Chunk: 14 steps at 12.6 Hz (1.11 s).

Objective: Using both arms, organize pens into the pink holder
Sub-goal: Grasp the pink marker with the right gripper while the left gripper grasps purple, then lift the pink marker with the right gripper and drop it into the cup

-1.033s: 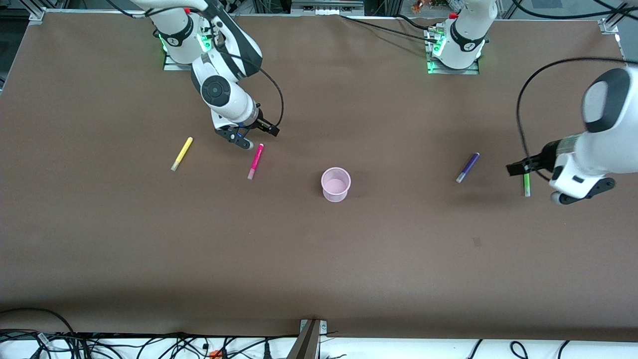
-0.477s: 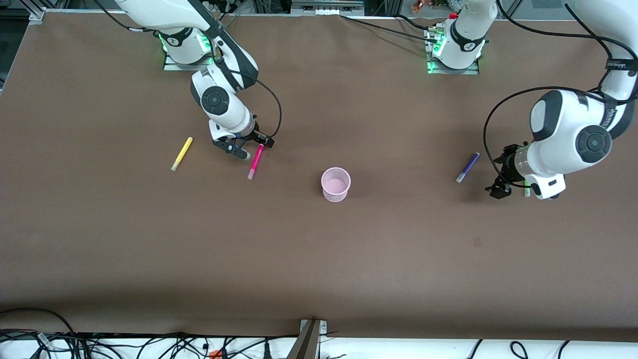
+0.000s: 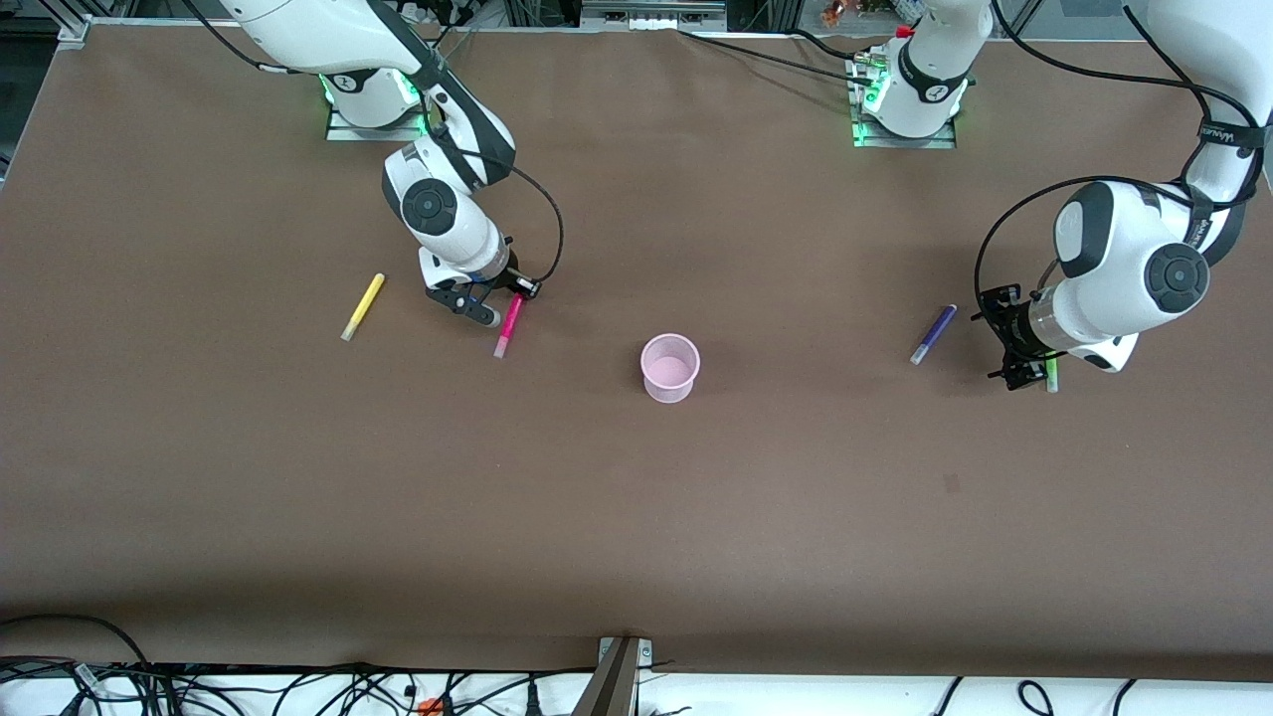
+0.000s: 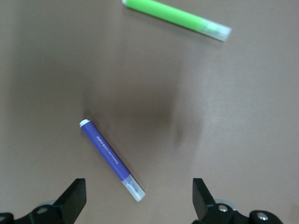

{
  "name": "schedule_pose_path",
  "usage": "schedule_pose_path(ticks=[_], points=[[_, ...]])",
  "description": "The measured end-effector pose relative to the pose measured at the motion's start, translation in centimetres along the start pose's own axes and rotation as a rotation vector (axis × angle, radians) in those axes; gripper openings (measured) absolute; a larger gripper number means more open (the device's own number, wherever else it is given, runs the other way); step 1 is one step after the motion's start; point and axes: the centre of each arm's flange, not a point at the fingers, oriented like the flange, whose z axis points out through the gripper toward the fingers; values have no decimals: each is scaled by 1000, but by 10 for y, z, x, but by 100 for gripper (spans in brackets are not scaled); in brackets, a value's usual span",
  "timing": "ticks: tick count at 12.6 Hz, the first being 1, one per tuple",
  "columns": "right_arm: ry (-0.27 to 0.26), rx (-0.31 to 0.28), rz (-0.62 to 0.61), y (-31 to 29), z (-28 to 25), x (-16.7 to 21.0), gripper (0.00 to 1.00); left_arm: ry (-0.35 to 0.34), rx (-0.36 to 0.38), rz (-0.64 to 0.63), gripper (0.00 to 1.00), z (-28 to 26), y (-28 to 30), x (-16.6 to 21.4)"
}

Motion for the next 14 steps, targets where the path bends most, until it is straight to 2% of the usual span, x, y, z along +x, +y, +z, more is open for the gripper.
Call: schedule_pose_path(ticks=[2,4,5,6,7,10,13,14], points=[[0,3,4,-3,-1,2,18,14,14,-49,100,26,-17,-6],[-33,-43,34,-16,-13,8,18,27,17,-71,100,42,-32,-23],[-77,-77,72,-31,-30,9,18,22,6,-74,100,46,-35,-28],[-151,-75,119,-56,-59,6,18,18,-4,-69,100,50,-36,-30],[-234,-40,158,-84,-94,1,18,22,-12,-58,100,55,-39,-28],[-435,141,269,-136,-173,0,18,25,-17,-43,100,68,-44,-23],[-684,291,437,-166,-169,16,18,36,-29,-33,100,82,-44,-17],[-744,333,493,-175,-157,22,18,35,-33,-40,100,88,-45,-15]])
